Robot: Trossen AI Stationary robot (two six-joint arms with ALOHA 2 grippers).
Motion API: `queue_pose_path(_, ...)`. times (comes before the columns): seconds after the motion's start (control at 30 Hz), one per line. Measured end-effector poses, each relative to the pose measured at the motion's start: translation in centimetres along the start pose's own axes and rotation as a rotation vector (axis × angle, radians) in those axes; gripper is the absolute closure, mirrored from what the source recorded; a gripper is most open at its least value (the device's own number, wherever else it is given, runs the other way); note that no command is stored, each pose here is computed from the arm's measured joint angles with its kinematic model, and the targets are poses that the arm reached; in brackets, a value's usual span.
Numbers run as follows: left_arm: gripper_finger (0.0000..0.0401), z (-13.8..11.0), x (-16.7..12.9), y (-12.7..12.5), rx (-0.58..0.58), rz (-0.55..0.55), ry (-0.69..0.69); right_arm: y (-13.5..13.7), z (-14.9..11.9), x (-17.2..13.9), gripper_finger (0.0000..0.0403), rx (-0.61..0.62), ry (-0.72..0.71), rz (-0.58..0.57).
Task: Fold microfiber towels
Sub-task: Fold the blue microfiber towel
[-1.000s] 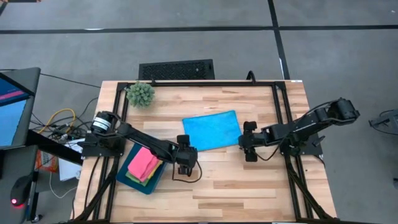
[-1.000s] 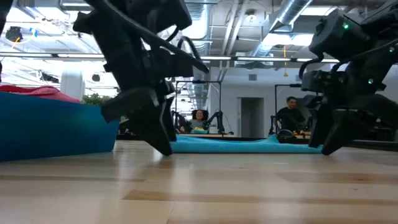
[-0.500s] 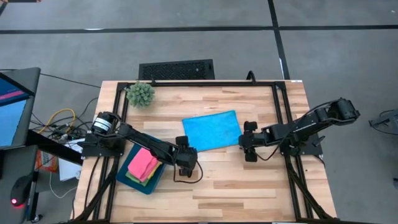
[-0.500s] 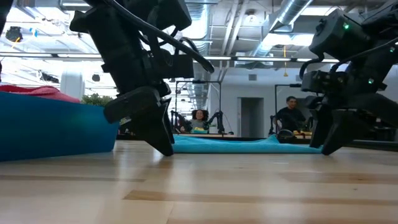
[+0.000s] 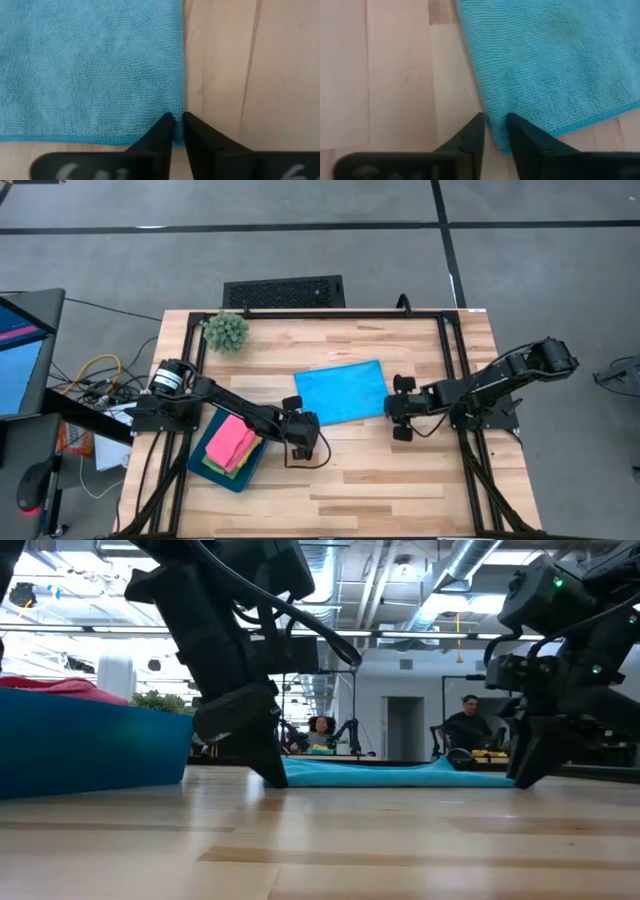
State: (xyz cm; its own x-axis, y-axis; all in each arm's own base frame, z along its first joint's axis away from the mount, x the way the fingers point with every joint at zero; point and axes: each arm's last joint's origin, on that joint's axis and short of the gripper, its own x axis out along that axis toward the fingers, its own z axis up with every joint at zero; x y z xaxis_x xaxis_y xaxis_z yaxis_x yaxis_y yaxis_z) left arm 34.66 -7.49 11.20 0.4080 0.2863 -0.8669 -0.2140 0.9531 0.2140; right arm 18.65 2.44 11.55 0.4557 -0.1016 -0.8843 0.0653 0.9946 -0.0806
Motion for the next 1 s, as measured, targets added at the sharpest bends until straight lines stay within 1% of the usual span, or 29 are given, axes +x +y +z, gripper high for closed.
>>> queue_pose_path(0.1,0.0390,0.1,-0.1,0.0,-0.019,-0.014,0.013,0.0,0.0,0.0,0.0335,0.035,0.006,0.008)
queue_pose_path(0.2,0.0396,0.4,-0.3,-0.1,-0.065,-0.052,0.040,0.2,0.2,-0.2,0.0382,0.070,0.022,0.040)
queue_pose_path(0.23,0.0397,0.6,-0.5,-0.3,-0.080,-0.064,0.049,0.3,0.4,-0.4,0.0391,0.074,0.030,0.059)
queue_pose_path(0.33,0.0399,1.3,-1.6,-0.7,-0.106,-0.078,0.070,0.7,0.7,-1.3,0.0388,0.067,0.064,0.103)
queue_pose_path(0.43,0.0400,2.0,-2.9,-1.1,-0.096,-0.104,0.106,0.7,2.0,-2.8,0.0383,0.073,0.021,0.114)
queue_pose_path(0.5,0.0400,2.7,-3.6,-1.1,-0.098,-0.114,0.096,0.5,2.1,-3.5,0.0391,0.070,0.019,0.110)
queue_pose_path(0.57,0.0401,3.0,-4.1,-0.9,-0.092,-0.097,0.107,0.2,2.3,-4.1,0.0397,0.068,0.001,0.107)
queue_pose_path(0.63,0.0401,3.2,-4.3,-0.5,-0.087,-0.078,0.122,-0.4,2.5,-4.6,0.0396,0.093,-0.026,0.098)
queue_pose_path(0.77,0.0401,3.8,-4.6,0.3,-0.095,-0.024,0.121,-1.8,2.4,-4.8,0.0390,0.155,-0.020,0.064)
queue_pose_path(1.0,0.0401,4.3,-3.9,2.2,-0.115,0.008,0.141,-4.3,3.1,-4.8,0.0399,0.215,-0.037,0.044)
